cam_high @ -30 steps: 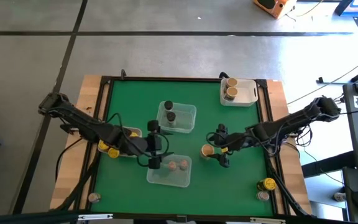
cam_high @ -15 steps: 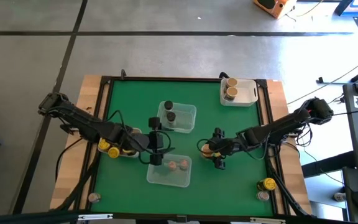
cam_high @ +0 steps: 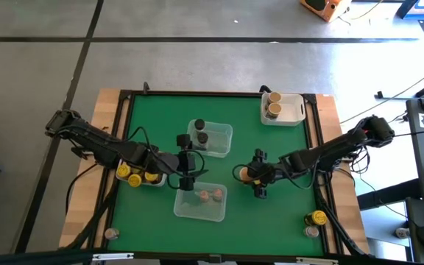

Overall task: Sort spices by type
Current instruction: Put the golden spice bottle into the top white bin

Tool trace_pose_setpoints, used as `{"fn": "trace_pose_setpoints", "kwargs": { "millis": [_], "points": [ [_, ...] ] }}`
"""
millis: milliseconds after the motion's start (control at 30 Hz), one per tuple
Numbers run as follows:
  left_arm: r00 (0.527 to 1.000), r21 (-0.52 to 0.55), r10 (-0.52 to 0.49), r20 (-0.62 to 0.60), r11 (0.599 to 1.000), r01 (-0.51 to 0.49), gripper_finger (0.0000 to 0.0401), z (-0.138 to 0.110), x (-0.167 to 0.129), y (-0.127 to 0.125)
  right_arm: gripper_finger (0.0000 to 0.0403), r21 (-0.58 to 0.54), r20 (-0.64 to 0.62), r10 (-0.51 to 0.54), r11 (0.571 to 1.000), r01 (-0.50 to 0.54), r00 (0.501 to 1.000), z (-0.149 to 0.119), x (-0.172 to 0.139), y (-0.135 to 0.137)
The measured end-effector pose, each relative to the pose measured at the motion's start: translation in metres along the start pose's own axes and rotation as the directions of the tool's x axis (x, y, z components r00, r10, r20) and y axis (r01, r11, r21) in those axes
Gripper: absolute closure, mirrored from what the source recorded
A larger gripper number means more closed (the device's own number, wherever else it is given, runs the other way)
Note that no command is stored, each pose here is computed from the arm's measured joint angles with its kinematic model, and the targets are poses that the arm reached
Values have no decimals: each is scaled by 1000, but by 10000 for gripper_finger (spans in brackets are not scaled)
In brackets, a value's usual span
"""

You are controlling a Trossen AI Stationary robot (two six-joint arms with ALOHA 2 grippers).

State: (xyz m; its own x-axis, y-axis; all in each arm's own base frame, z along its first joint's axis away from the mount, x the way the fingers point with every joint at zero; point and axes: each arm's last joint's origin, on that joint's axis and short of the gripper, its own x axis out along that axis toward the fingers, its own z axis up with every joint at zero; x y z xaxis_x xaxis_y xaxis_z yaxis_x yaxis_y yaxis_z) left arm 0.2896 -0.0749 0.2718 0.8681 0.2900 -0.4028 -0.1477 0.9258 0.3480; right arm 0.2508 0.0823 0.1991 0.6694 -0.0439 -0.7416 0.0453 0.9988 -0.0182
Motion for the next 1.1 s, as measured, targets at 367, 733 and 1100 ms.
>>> {"fn": "trace_pose_setpoints", "kwargs": {
  "millis": [367,733,1100],
  "points": [
    [1000,18,-17,1,1000,17,53,0,0,0,124,-27,-13,-393,919,393,919,31,-73,-26],
    [1000,17,-17,1,1000,17,53,0,0,-1,124,165,-17,-717,685,709,697,33,-121,-88],
    [1000,17,-17,1,1000,17,53,0,0,-1,124,259,-197,-871,397,881,450,21,-120,-153]
  ]
}}
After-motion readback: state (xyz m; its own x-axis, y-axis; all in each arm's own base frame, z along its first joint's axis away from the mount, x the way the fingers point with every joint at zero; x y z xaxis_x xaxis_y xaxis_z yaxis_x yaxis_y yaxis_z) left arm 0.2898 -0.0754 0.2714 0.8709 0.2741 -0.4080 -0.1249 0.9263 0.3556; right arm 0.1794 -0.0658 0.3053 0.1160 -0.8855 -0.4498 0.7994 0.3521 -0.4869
